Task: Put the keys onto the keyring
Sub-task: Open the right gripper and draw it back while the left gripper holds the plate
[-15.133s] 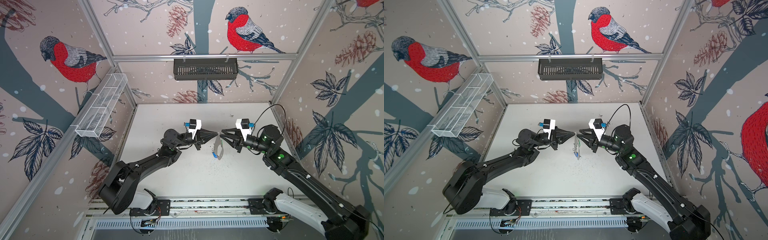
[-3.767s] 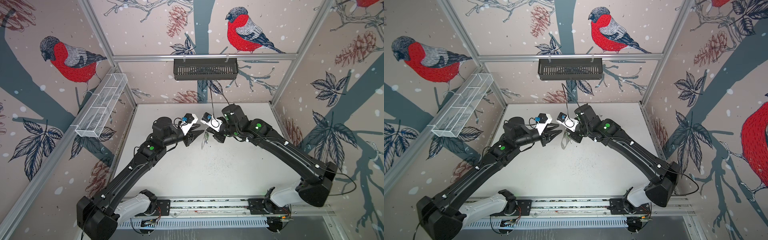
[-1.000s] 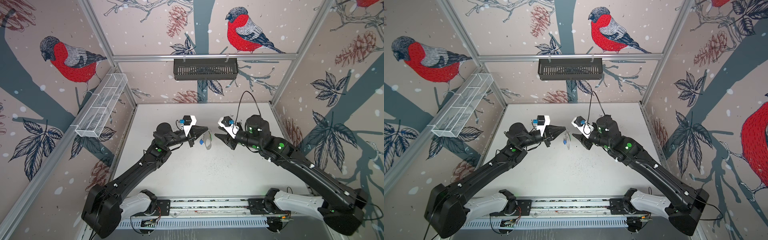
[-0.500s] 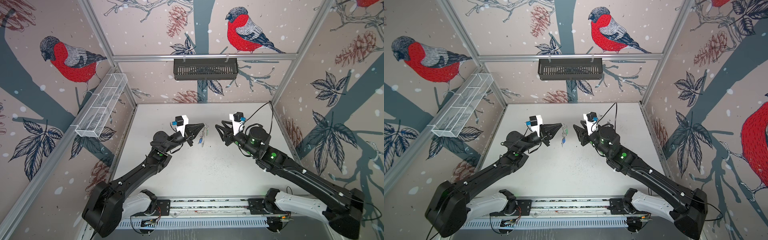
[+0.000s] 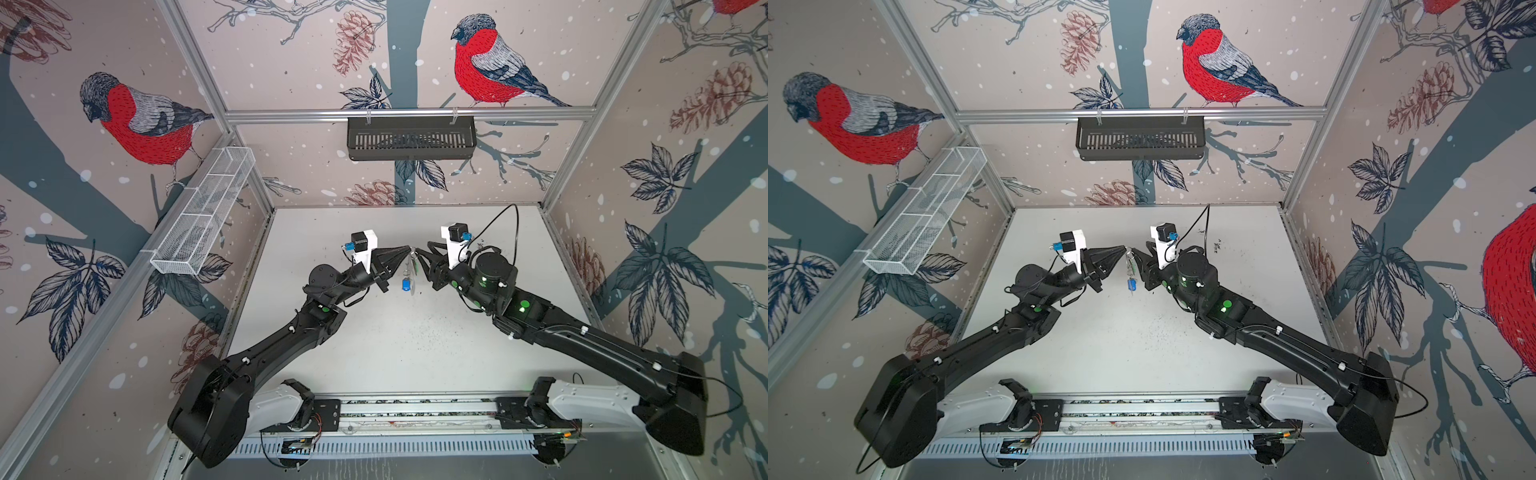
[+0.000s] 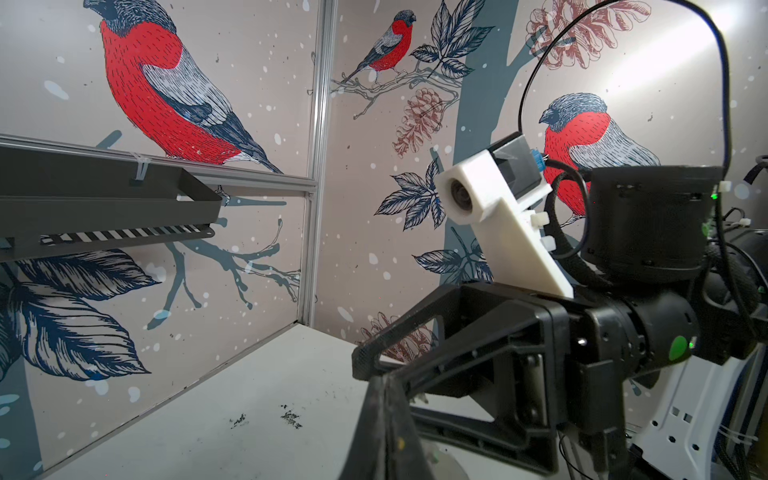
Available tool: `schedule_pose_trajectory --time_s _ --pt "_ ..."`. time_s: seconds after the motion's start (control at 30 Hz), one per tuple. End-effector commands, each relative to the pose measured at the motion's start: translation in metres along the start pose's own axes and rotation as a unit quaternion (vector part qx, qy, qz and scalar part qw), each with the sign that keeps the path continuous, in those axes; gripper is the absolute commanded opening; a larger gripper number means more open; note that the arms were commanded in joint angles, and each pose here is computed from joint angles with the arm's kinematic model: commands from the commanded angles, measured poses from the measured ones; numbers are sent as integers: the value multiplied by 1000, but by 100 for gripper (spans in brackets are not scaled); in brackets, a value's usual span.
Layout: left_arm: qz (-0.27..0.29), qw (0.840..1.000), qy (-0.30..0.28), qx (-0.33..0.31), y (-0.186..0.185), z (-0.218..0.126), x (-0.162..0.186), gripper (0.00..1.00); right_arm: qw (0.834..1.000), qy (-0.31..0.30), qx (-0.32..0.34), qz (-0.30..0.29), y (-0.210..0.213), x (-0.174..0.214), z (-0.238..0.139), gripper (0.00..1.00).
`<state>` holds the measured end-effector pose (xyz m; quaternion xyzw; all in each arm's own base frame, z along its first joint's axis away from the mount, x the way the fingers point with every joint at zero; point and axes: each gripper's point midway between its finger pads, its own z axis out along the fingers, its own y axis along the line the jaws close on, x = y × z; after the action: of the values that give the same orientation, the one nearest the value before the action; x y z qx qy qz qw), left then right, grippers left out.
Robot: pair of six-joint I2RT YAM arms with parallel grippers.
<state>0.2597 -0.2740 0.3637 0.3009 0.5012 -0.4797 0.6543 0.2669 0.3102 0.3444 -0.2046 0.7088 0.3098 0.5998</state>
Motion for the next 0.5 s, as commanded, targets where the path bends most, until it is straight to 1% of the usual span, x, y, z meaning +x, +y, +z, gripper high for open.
schedule_pose_trajectory --time_s 0.0,0.47 --pt "15 999 -29 14 -7 0 -15 0 1000 -15 2 -4 4 -9 2 45" --pt "8 999 -33 30 -11 0 -12 0 1000 -2 4 -16 12 -1 11 46"
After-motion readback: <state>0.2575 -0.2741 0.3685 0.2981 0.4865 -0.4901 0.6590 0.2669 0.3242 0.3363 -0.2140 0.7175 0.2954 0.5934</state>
